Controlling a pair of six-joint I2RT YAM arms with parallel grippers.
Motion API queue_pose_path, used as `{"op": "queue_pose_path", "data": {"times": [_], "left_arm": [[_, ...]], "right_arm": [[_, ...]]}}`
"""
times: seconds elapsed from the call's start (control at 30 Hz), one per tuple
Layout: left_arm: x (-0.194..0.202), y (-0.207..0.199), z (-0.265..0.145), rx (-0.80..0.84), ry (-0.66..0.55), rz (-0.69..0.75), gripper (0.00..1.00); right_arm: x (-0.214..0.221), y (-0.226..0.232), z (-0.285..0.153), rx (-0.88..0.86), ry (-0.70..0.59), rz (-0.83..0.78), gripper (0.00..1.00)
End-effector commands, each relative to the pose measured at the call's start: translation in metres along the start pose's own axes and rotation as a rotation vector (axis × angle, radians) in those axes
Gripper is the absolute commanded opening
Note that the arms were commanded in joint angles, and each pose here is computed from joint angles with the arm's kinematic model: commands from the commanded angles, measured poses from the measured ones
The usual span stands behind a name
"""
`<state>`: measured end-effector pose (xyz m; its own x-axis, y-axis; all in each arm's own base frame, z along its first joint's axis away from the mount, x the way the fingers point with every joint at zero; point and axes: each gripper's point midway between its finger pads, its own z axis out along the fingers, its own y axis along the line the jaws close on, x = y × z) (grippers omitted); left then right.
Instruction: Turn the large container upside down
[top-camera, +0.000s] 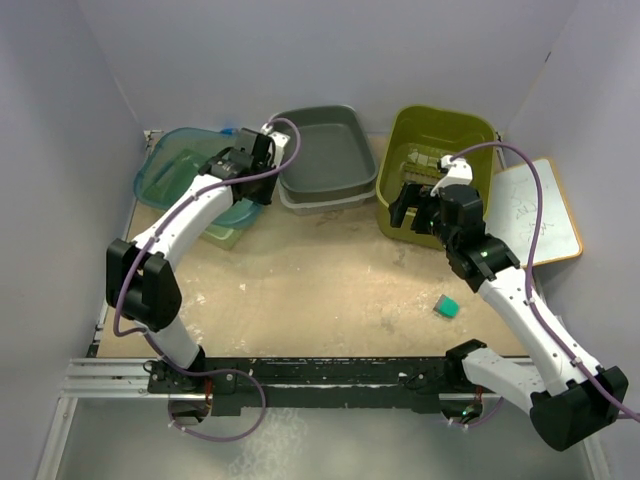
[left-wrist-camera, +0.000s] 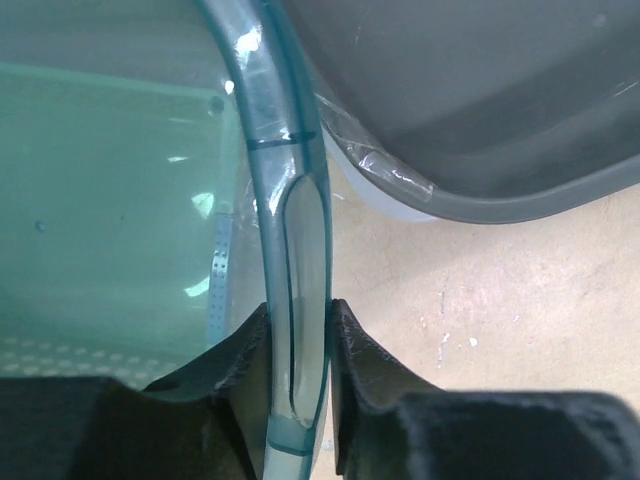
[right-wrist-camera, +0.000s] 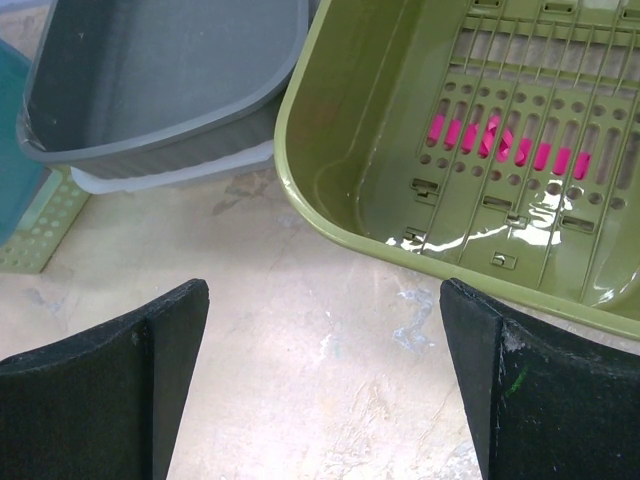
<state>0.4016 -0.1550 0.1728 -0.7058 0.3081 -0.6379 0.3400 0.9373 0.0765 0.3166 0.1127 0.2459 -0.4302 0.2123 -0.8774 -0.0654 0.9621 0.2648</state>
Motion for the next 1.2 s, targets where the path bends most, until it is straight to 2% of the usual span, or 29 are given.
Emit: {"op": "queue_pose_path", "data": {"times": [0.0,0.1,0.27,0.47,0.77,0.87,1.0,1.1,1.17], "left_arm": [[-0.042,0.018,-0.035,-0.078,-0.117,0.005,0.14],[-0.067,0.031,-0.069,-0.133,-0.202,-0.013,0.0],[-0.11,0.043,-0.135,-0.169,-0.386,-0.068,0.0],[-0.139,0.034,-0.209,-0.075,-0.555,-0.136,0.0],[-0.14,-0.023,-0.28,0.317,-0.657,-0.312,0.0],[-0.137,-0.033,-0.301,0.404,-0.635,-0.447,0.0],[-0.13,-0.057,-0.333,0.587,-0.613,-0.556,0.0],[-0.121,-0.082,-0.342,0.782,-0.578,-0.63,0.0],[-0.114,-0.089,-0.345,0.849,-0.565,-0.682,0.0]], "right_arm": [[-0.006,0.0,-0.005,-0.006,-0.027,0.019,1.0],[-0.005,0.0,-0.004,-0.008,-0.024,0.023,1.0],[-0.004,0.003,-0.002,-0.014,-0.02,0.036,1.0],[-0.001,0.0,-0.003,-0.011,-0.024,0.034,1.0],[-0.018,-0.004,-0.012,0.02,-0.067,0.016,1.0],[-0.029,-0.009,-0.021,0.05,-0.087,0.013,1.0],[-0.048,-0.014,-0.033,0.084,-0.147,0.016,1.0],[-0.061,-0.017,-0.042,0.1,-0.199,0.019,1.0],[-0.069,-0.02,-0.047,0.116,-0.224,0.02,1.0]]}}
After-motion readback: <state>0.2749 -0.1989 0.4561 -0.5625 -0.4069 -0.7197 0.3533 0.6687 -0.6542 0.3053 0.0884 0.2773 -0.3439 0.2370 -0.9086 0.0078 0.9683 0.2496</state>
